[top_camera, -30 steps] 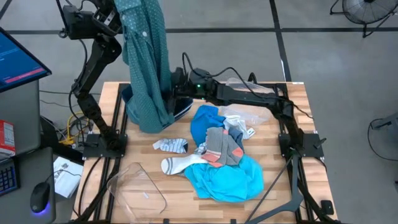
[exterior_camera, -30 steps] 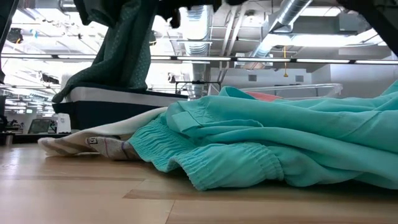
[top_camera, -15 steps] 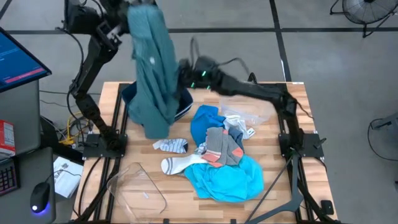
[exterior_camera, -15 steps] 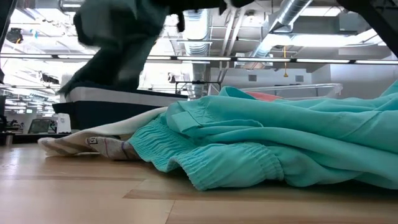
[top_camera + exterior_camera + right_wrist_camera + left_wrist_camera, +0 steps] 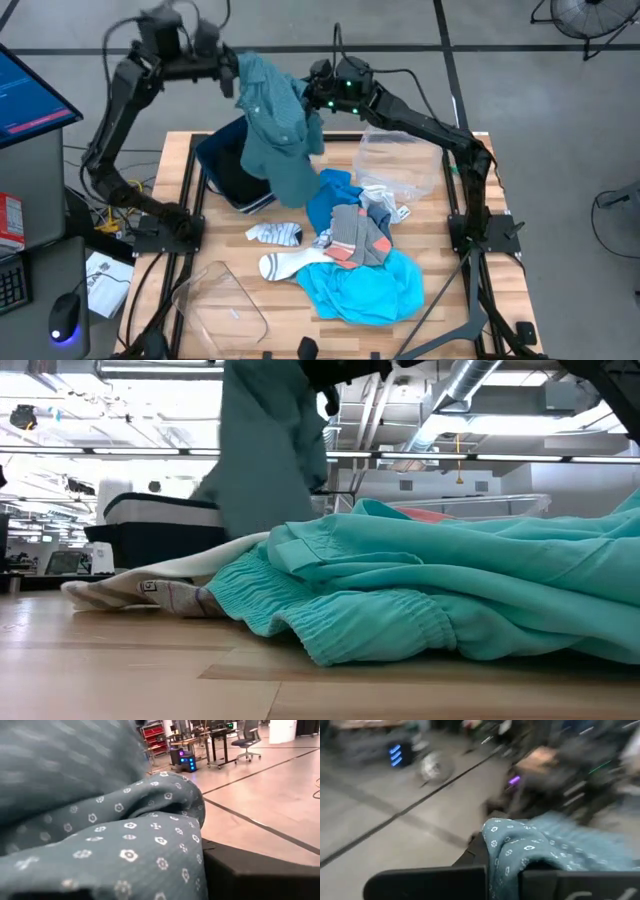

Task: Pick & Place Cloths
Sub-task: Put the blue shirt into the blue bin

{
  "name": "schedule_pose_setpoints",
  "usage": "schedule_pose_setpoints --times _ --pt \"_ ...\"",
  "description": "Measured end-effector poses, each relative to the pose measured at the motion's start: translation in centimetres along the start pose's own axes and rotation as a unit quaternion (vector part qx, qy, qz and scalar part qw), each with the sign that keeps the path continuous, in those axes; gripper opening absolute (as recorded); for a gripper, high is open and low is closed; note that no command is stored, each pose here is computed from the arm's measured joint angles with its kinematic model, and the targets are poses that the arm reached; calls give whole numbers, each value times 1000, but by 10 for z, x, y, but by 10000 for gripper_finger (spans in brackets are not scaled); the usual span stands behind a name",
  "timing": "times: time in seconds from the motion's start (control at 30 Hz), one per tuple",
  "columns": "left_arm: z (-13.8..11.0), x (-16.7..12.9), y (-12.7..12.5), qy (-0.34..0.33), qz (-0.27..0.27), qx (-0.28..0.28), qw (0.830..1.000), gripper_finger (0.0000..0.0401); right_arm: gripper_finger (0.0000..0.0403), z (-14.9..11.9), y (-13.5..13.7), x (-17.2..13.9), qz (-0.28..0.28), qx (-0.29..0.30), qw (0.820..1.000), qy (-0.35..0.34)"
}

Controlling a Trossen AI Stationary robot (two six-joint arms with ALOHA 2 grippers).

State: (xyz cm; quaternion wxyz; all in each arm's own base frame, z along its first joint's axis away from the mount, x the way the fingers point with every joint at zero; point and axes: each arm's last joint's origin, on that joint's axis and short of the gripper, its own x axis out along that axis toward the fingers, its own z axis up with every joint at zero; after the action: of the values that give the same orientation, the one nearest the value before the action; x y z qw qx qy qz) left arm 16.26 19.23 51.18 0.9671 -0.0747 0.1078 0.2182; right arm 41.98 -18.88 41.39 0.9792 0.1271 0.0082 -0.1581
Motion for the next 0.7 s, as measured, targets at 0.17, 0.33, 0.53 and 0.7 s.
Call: schedule_pose_setpoints --times 0.17,0.33,0.53,0.7 --pt "-52 -1 17 81 176 -16 981 1 1 -6 10 7 13 7 1000 -13" --pt "-101 -11 27 149 315 -26 937 1 1 -3 27 7 21 -11 999 -39" --pt "-150 -10 32 198 326 -74 922 1 0 -7 39 11 36 -23 998 -48" --pt "-192 1 36 254 326 -112 904 1 0 -39 41 39 63 7 997 -51"
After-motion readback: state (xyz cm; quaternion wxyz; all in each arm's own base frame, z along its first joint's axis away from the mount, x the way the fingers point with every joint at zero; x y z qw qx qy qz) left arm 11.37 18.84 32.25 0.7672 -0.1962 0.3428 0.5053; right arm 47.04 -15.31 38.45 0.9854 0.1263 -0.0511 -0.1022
